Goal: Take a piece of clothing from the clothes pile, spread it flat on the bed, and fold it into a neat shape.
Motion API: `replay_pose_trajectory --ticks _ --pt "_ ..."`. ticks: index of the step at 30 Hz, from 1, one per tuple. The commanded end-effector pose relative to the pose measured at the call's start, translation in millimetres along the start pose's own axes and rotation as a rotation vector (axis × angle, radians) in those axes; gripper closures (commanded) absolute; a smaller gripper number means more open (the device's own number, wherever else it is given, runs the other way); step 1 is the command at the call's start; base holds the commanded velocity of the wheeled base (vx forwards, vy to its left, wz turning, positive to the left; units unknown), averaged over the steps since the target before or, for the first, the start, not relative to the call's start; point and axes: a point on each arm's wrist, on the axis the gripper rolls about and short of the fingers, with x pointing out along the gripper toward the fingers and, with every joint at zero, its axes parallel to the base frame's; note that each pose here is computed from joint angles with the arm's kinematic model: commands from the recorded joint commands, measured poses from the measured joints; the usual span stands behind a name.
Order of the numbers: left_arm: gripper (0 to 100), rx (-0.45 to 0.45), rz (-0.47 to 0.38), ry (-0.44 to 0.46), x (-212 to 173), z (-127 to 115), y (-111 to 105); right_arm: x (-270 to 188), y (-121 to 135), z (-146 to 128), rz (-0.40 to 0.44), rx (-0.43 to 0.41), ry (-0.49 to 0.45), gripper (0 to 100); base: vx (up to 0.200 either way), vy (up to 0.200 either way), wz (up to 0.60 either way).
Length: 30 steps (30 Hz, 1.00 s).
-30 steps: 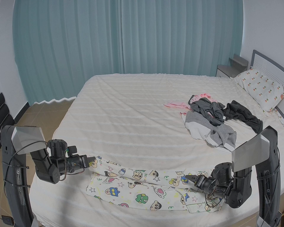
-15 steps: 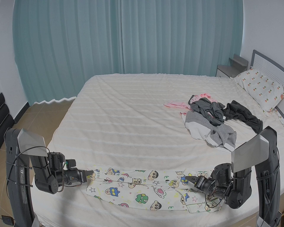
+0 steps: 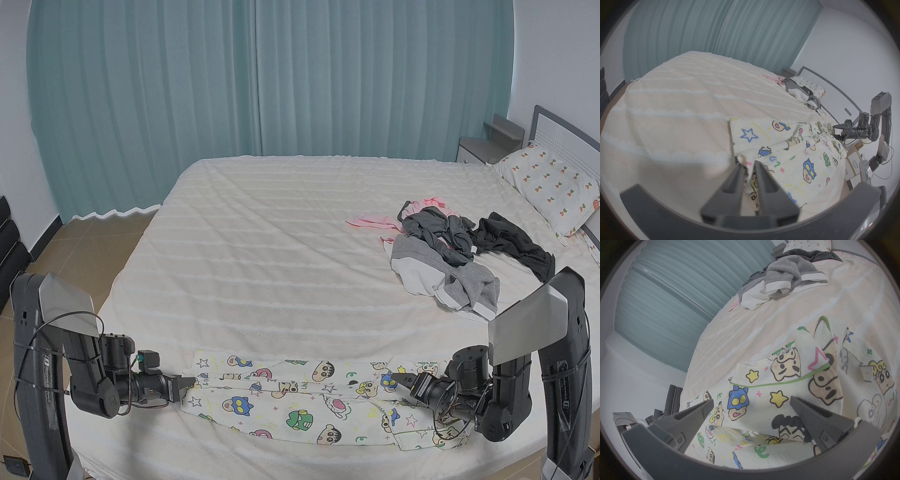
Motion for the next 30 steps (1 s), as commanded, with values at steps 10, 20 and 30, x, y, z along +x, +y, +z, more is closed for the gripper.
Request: replay_pose_trajectory --ticks 10,20,30 --pt "0 -0.014 0.023 -0.056 -49 10 -21 0 1 0 0.007 -0.003 -0.004 0 0.000 0.000 0.00" --pt "0 -0.321 0.144 -0.102 -5 64 -49 2 -2 -3 -0.004 -0.019 0.005 0 0.000 0.000 0.00" --pt "0 -0.237 0.251 0.147 40 56 -44 1 -2 -3 -0.005 -0.020 0.006 0 0.000 0.000 0.00"
